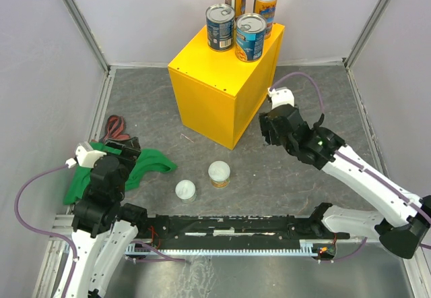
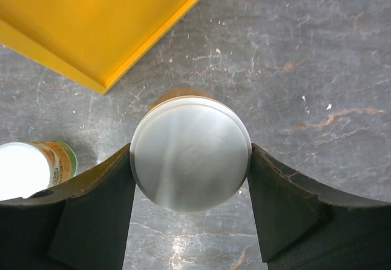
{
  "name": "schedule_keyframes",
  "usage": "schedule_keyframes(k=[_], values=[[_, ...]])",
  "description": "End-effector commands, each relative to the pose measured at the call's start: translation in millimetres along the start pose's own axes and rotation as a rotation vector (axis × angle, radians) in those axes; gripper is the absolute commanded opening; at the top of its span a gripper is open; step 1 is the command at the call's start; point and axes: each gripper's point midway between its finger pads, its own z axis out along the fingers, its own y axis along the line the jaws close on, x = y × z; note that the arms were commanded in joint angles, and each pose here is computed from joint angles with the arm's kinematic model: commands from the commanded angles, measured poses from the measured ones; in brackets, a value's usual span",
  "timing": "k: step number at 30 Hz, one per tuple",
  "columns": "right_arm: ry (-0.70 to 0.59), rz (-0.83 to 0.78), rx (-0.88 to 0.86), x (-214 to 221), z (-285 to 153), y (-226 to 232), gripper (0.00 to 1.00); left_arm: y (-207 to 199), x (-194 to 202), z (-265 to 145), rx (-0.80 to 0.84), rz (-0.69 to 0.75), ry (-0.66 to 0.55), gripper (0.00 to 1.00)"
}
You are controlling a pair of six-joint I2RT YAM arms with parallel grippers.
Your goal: Place and organize the canned foods onto the counter
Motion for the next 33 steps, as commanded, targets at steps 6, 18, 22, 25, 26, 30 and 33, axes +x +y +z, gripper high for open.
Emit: schedule_keyframes(k=[6,18,22,25,26,30,33], values=[[-0.224,0.017,-0.029,-99,-56,-12,0.37,-8,-2,4,0.027,-0.030,-0.018,0.85],[-0.357,0.007,-0.129,-175,-90,4,0.37,-7,-3,1,0.032,-0.040,-0.018,0.84],[-0.390,-0.005,-0.165,-196,-93,16,0.36,-7,-3,0,0.035,-0.045,-0.019,0.84],[-0.407,-0.014,-0.188,-209,-93,26,0.36,-6,-5,-1,0.031,-0.045,-0.024,0.84],[-0.416,-0.015,-0.197,-214,-94,29,0.36,-5,-6,-2,0.030,-0.045,-0.027,0.84],[-0.453,-0.022,-0.227,-233,-100,41,0.36,-4,-8,-3,0.028,-0.046,-0.034,0.84],[-0.477,-0.029,-0.247,-247,-103,50,0.36,-4,-8,-4,0.027,-0.046,-0.034,0.84]])
